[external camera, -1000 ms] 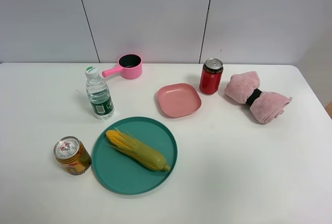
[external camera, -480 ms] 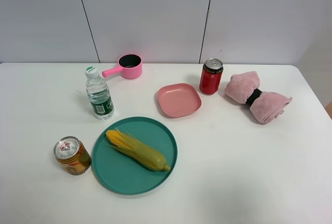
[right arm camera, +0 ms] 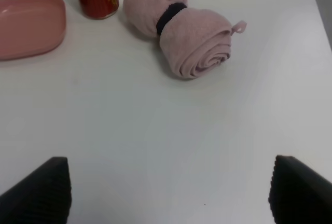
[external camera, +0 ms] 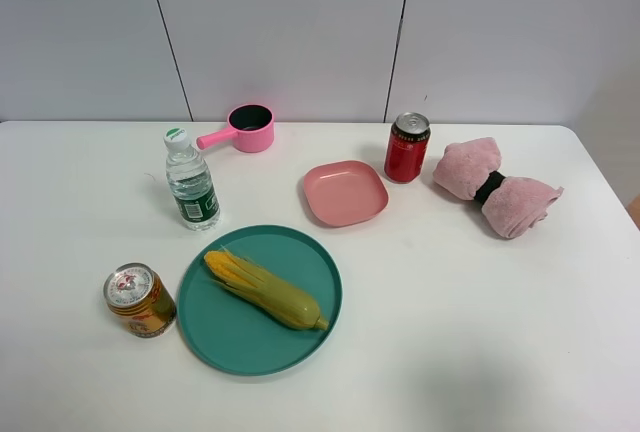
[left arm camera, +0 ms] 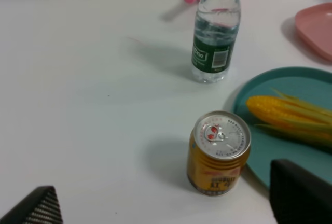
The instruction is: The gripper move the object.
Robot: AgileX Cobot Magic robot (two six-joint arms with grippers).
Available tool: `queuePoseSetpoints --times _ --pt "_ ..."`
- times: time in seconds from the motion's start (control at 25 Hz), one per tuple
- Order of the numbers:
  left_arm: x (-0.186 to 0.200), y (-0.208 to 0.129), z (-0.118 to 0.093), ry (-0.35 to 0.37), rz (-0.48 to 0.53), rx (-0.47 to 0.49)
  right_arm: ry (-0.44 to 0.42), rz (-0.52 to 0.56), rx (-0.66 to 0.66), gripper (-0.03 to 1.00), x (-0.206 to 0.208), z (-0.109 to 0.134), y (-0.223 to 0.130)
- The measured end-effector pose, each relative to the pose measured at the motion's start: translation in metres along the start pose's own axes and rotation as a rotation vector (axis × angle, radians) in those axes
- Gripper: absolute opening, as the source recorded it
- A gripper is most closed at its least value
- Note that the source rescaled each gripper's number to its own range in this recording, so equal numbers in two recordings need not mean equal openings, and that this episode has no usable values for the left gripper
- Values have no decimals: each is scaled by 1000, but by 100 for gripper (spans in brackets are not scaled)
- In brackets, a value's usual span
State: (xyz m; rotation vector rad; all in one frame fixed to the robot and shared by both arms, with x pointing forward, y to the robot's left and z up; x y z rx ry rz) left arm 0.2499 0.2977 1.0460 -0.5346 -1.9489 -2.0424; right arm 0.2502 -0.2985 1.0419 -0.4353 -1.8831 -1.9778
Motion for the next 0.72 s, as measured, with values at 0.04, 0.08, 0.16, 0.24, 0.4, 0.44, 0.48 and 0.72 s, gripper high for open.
queuePoseSetpoints --times 0.04,0.08,0.16,0.24,0.4,0.44,0.48,0.72 --pt "0 0 0 0 0 0 0 0 -1 85 0 0 0" --pt "0 0 0 0 0 0 0 1 -1 85 -1 0 0" --pt "0 0 0 0 0 0 0 -4 -1 85 -1 0 0" --pt "0 0 0 0 0 0 1 -10 -2 85 -1 0 1" --pt "0 0 0 0 0 0 1 -11 -2 85 -1 0 1" --pt "0 0 0 0 0 0 1 -11 -2 85 -1 0 1" --pt "0 0 0 0 0 0 1 -11 -2 85 -1 0 1" --pt "0 0 0 0 0 0 1 -11 -2 85 -1 0 1"
Point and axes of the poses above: a point on each arm's last joint axis where the gripper is mounted, x pointing back along that axis away from the gripper, z along the wrist's bending axis when the last joint is at zero, y = z × x, the point moved 2 cm from there along -x, pointing out along that axis toward the gripper, and after that the axes turned 2 degrees about -x, right-handed, at the moved point
